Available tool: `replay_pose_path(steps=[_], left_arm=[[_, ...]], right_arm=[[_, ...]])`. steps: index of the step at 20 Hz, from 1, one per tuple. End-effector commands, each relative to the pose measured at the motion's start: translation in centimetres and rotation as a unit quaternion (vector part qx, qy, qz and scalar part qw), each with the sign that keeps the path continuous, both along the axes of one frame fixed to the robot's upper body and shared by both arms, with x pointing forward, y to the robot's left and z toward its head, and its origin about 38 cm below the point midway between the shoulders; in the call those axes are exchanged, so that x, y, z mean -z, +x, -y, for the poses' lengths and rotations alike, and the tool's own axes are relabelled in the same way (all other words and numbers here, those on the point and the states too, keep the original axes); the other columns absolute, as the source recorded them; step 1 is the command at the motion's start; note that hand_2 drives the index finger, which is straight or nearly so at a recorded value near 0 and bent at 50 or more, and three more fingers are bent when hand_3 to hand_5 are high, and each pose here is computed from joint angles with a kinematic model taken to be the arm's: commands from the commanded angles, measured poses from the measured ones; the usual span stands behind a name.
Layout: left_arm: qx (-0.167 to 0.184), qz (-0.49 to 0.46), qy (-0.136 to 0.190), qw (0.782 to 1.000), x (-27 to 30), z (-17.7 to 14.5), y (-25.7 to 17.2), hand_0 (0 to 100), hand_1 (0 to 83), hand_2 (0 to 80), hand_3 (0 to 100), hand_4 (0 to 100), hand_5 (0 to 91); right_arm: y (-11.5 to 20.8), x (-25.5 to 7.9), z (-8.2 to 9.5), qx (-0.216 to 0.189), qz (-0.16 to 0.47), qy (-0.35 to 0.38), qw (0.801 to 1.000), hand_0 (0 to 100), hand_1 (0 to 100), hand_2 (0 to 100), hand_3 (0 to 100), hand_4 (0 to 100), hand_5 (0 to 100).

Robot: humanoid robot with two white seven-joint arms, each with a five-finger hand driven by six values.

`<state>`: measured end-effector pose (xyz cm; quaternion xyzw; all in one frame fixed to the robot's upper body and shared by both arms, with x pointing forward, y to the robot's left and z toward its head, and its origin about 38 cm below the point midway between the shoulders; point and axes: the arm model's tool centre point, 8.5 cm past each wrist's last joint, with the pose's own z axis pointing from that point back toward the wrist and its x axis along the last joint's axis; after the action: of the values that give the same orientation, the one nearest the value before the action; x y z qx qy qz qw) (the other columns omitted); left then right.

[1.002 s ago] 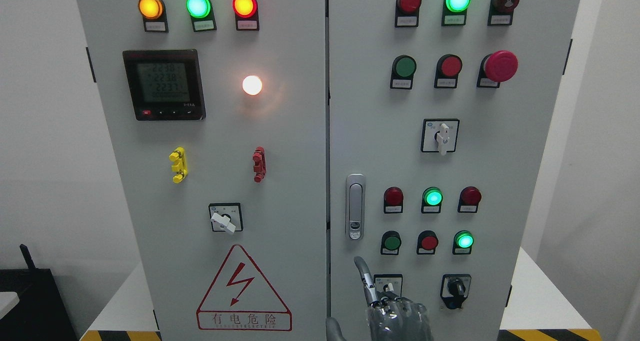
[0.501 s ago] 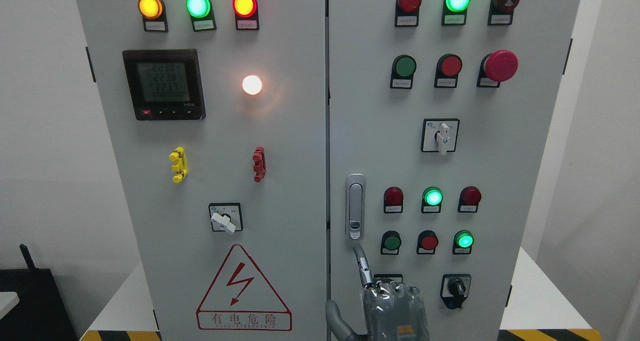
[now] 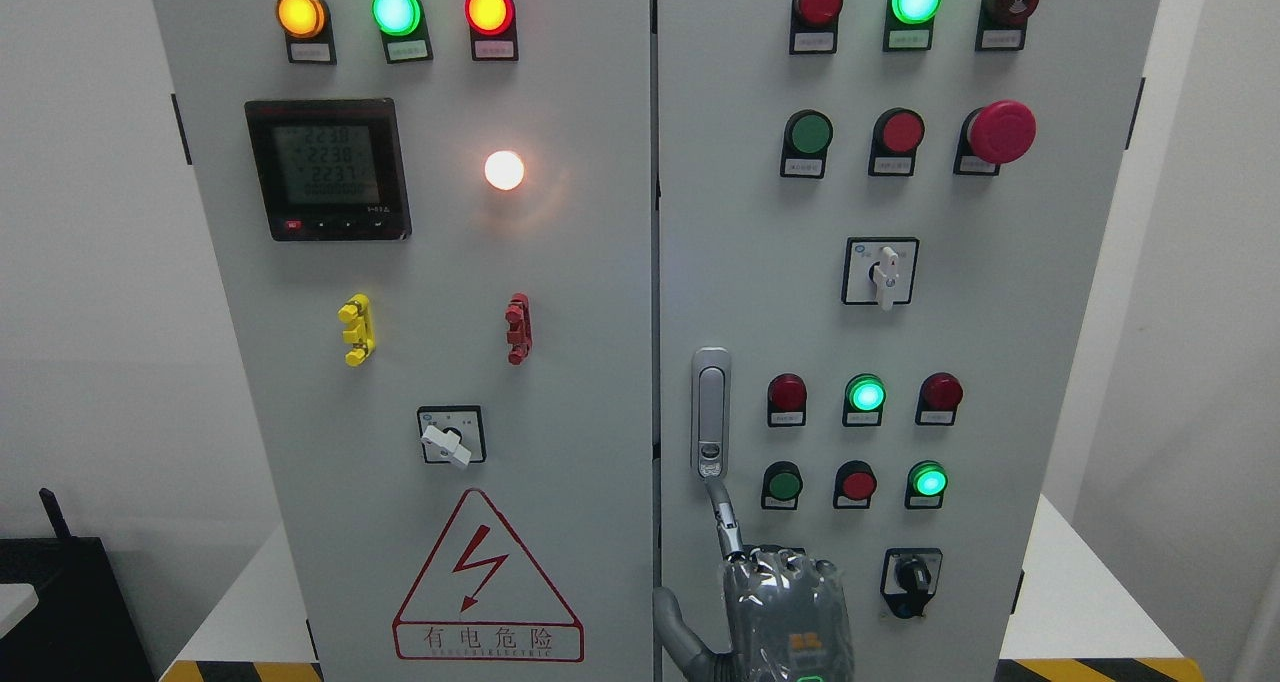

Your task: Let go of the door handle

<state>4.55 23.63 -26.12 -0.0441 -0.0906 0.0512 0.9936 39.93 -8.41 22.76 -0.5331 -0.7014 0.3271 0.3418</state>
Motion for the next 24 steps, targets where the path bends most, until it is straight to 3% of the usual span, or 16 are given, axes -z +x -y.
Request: replay_pose_path(steps=[1, 24], left_arm=[[-0.006, -0.008, -0.001, 1.0, 0.01, 0.0, -0.57, 12, 38.9, 0.0, 0, 0, 0.0], [-0.006, -0.009, -0.001, 1.0, 0.01, 0.0, -0.58, 12, 38.9, 0.0, 0, 0, 0.0]], right_arm=[[0.47, 0.07, -0.1, 0.001, -0.004, -0.004, 1.0, 31, 30, 0, 100, 100, 100], [1.18, -0.09, 0.46, 0.01, -0.013, -0.002, 1.0, 32, 28, 0, 100, 100, 100]])
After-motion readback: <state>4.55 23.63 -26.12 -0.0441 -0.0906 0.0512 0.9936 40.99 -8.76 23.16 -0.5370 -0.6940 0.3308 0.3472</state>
